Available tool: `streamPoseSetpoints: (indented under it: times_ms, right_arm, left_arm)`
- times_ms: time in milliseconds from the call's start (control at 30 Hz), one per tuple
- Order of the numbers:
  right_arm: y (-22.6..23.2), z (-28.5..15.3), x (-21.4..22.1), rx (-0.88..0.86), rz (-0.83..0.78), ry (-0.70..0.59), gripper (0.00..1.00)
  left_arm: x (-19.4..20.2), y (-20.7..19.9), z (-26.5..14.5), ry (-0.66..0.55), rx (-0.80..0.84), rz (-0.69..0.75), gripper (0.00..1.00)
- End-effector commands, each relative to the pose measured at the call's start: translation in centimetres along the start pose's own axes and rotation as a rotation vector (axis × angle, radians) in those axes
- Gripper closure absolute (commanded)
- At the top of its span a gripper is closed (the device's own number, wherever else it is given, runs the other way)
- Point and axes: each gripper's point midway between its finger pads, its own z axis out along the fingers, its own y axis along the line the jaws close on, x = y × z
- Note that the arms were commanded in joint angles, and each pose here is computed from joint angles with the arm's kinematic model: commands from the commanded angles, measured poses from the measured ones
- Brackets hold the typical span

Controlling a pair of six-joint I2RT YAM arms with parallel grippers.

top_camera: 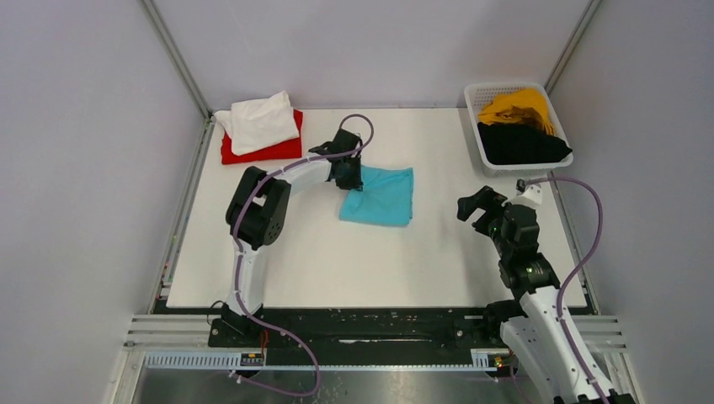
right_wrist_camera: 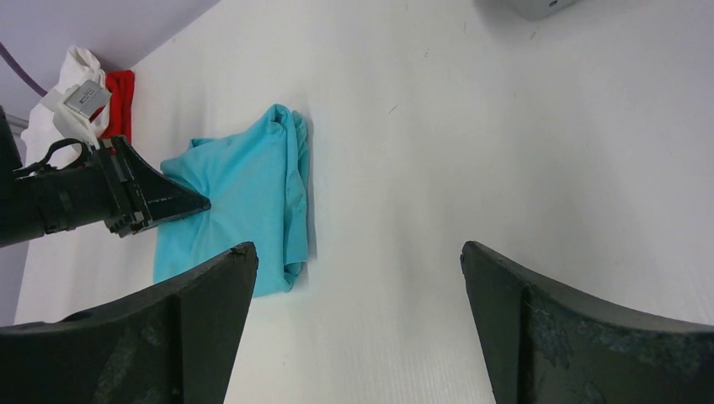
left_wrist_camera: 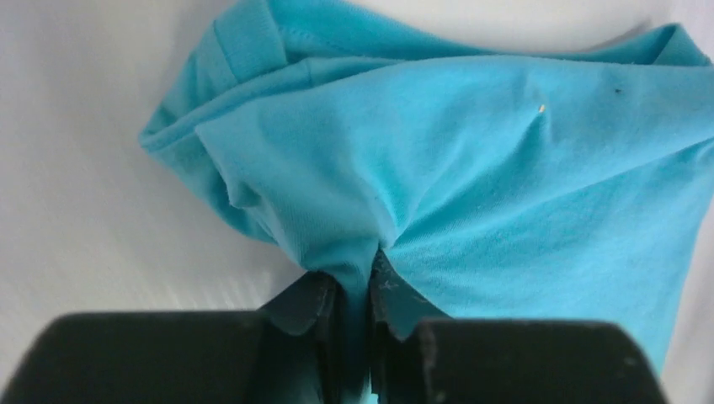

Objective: Fold and stack the t-shirts
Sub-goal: Put the neatly folded tshirt into the corner of the board with the left arm

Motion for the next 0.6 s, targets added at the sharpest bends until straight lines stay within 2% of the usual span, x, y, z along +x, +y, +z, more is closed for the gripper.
streamPoseSetpoints:
  times_ms: [0, 300, 567]
  right_arm:
    - [-0.9, -0.8, -0.7, 0.029, -0.04, -0.047, 0.01]
    - [-1.2, -2.0, -0.9, 0.035, -0.026, -0.064, 0.01]
    - [-1.5, -1.6, -0.7, 0.05, -0.024, -0.058, 0.01]
  left_arm:
    - [0.4, 2.5, -0.2, 0.021, -0.236, 0.07, 1.0]
    - [-6.4, 6.6, -4.2, -0.157, -0.576, 0.229, 1.0]
    - [-14.3, 8.3, -9.4, -0.336, -0.714, 0.294, 1.0]
